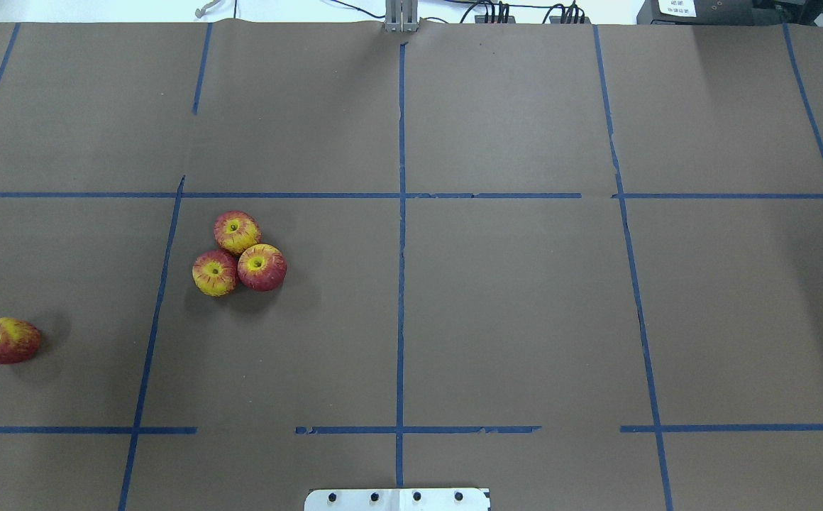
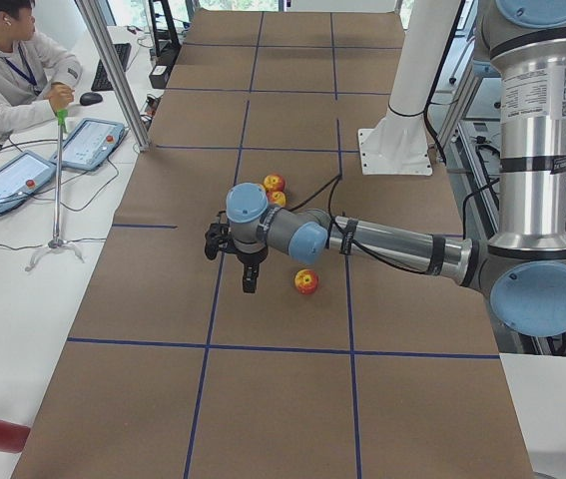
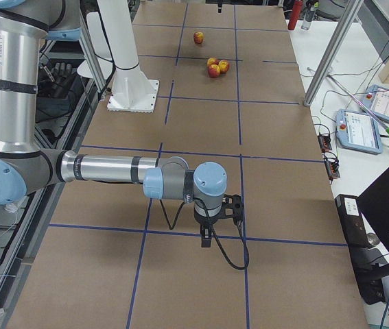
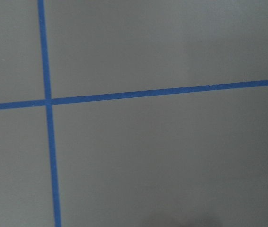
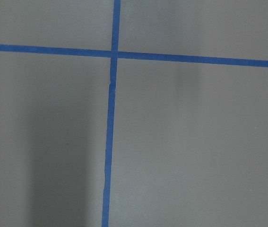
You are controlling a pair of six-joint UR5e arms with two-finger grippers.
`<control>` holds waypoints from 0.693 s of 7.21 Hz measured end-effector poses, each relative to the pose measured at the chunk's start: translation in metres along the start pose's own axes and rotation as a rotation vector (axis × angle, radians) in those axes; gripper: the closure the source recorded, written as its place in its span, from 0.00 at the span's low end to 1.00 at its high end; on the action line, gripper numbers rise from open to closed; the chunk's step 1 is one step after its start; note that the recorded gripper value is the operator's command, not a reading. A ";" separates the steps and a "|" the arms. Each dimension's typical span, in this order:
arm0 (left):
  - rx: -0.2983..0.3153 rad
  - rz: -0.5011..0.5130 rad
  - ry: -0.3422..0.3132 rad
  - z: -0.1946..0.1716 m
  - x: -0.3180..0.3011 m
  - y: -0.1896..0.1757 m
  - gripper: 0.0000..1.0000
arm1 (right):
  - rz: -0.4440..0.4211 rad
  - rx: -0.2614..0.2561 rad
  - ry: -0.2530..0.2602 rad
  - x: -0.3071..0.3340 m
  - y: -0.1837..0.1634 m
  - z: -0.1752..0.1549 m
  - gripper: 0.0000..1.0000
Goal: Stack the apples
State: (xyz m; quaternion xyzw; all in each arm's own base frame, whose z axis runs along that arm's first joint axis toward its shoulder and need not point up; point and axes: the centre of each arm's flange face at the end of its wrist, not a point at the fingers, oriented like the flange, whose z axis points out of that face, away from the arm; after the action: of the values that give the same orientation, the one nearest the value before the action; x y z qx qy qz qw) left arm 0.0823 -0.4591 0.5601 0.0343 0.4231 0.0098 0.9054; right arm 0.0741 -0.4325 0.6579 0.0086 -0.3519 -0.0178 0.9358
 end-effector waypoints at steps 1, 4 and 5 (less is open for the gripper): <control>0.009 -0.028 0.008 0.021 0.004 0.025 0.00 | 0.000 0.000 0.000 0.000 0.000 0.000 0.00; -0.057 -0.132 0.059 0.071 0.044 0.073 0.00 | 0.000 0.000 0.000 0.000 0.000 0.000 0.00; -0.081 -0.161 0.043 0.090 0.061 0.084 0.00 | 0.000 0.000 0.000 0.000 0.000 0.000 0.00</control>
State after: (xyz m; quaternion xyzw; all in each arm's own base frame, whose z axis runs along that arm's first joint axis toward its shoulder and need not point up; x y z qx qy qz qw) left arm 0.1913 -0.3776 0.5774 -0.0367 0.4432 -0.0455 0.8945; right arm 0.0741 -0.4325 0.6579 0.0086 -0.3519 -0.0178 0.9358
